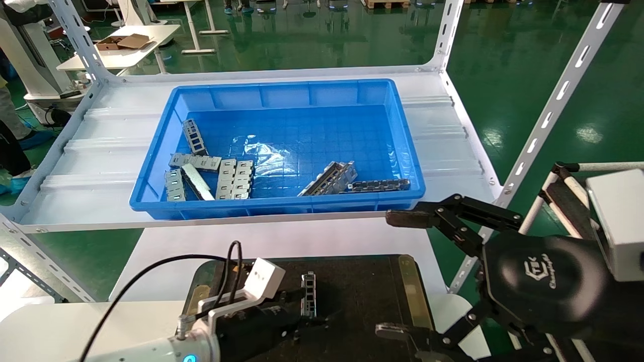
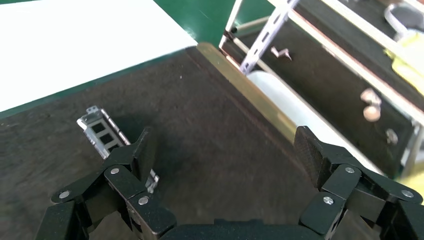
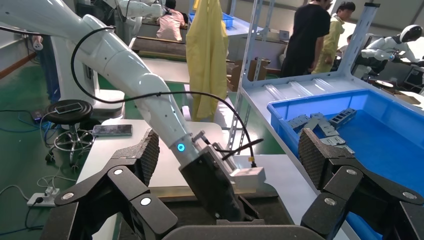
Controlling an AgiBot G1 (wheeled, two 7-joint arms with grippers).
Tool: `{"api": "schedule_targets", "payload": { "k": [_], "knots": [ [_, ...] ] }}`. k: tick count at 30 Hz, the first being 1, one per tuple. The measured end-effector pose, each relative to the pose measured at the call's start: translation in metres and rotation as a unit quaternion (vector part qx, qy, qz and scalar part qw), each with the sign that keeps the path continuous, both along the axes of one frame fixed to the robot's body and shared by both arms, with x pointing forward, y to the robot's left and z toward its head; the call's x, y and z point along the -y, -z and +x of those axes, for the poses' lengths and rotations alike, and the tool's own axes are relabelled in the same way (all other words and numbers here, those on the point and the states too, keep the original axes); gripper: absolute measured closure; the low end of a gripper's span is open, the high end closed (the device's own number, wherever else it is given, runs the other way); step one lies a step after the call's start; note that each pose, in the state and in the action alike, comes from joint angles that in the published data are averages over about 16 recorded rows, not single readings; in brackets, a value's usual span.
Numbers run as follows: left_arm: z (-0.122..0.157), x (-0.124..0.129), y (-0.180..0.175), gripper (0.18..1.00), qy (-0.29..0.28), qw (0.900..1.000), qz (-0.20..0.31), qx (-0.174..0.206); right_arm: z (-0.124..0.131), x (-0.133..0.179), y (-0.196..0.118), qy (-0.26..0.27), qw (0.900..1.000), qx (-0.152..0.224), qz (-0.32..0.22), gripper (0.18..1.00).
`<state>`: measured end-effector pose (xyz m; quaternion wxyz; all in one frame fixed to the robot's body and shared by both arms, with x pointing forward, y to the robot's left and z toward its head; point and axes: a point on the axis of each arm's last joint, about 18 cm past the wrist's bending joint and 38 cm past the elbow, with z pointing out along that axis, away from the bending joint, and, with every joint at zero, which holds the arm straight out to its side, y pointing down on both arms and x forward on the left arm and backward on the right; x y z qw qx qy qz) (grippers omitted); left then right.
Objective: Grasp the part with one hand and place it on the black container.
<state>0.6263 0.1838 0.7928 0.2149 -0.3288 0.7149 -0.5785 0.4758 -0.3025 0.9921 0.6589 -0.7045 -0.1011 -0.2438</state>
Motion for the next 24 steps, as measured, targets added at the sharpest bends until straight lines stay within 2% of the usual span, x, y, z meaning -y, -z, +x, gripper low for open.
{"api": "schedule_targets", "payload": {
  "k": [11,24],
  "knots": [
    [-0.023,-0.043,-0.015,0.184,0.079,0.9954,0.040,0.036,0.000,0.000,0.000,0.000,1.000,0.000,0.000,0.178],
    [-0.039,-0.079,-0.026,0.184,0.151,0.9852,0.043,0.069,0.000,0.000,0.000,0.000,1.000,0.000,0.000,0.178]
  ]
}}
